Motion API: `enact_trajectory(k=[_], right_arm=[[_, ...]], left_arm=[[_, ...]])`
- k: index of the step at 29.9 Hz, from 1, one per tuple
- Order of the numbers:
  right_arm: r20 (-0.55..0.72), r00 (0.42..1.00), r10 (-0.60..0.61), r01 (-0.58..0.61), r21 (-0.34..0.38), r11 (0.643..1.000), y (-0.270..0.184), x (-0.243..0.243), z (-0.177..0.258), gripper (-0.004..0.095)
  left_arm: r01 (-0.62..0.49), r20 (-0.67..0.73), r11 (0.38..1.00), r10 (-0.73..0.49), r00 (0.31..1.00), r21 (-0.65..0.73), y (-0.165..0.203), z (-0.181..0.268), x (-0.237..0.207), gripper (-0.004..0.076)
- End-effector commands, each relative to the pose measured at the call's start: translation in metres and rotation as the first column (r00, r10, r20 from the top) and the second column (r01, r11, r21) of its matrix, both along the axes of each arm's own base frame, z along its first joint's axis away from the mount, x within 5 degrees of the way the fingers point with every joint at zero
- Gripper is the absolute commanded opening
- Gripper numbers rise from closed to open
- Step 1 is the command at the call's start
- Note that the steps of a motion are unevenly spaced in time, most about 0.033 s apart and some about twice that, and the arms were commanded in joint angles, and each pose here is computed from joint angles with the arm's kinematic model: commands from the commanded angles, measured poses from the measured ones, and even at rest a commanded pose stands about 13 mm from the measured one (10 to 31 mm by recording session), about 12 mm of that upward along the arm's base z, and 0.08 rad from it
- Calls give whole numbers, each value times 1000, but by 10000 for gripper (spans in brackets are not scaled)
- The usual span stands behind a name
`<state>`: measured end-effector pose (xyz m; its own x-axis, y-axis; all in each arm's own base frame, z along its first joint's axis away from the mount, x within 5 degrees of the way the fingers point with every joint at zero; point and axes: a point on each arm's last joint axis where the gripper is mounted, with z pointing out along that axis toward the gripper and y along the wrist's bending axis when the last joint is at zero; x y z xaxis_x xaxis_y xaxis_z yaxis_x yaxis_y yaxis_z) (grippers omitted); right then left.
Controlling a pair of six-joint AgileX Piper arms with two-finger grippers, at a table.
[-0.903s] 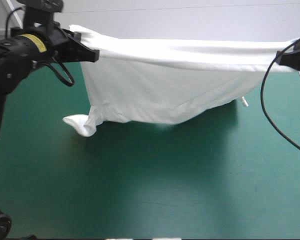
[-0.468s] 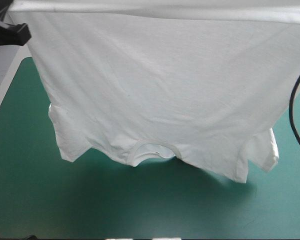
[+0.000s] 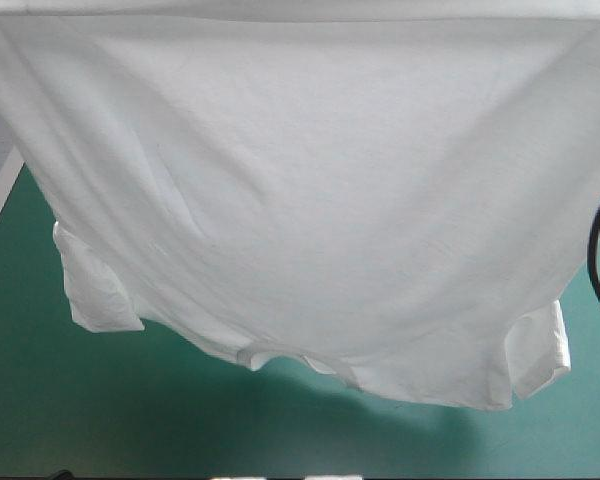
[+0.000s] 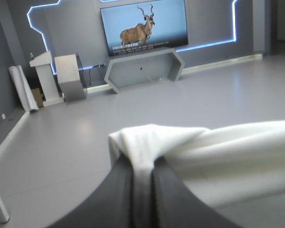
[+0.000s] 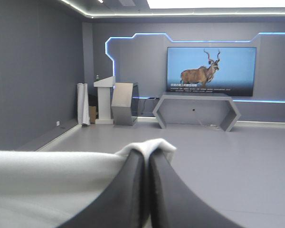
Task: Fold the cloth
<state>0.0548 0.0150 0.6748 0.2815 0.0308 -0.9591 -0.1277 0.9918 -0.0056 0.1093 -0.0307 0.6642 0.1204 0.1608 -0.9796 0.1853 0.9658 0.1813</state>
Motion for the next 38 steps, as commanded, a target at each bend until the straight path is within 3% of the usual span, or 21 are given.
enact_trajectory(k=[1,7,11,21,25,29,32,35,38], right_arm=[[23,999,25,-26,33,999,-4,48,3,-16],[-40,992,121,-117,102,988,-8,134,-12,-16],[2,988,156,-155,120,981,-10,167,-16,-16],[216,972,96,-111,55,992,-10,128,15,-15],[201,975,93,-105,52,993,-10,128,14,-15],[16,995,103,-103,45,994,-12,164,-8,-16],[-206,974,95,-80,81,993,-18,210,-40,-16],[-460,879,125,-84,108,991,-22,267,-89,-16],[-656,732,186,-99,167,981,-24,319,-144,-16]], left_arm=[[-40,-1,998,40,999,53,-23,-6,44,-10],[14,-64,998,-10,998,67,-75,-33,124,-10],[46,0,998,-46,999,51,-87,-34,140,-10],[-37,163,999,31,986,35,-71,-11,123,-10],[-51,197,998,45,979,25,-65,-4,114,-10],[-51,144,997,41,989,64,-75,-16,131,-10],[-53,4,992,53,999,117,-88,-46,171,-10],[6,-212,994,17,977,105,-98,-98,232,-10],[79,-439,997,-66,896,12,-103,-157,286,-10]])
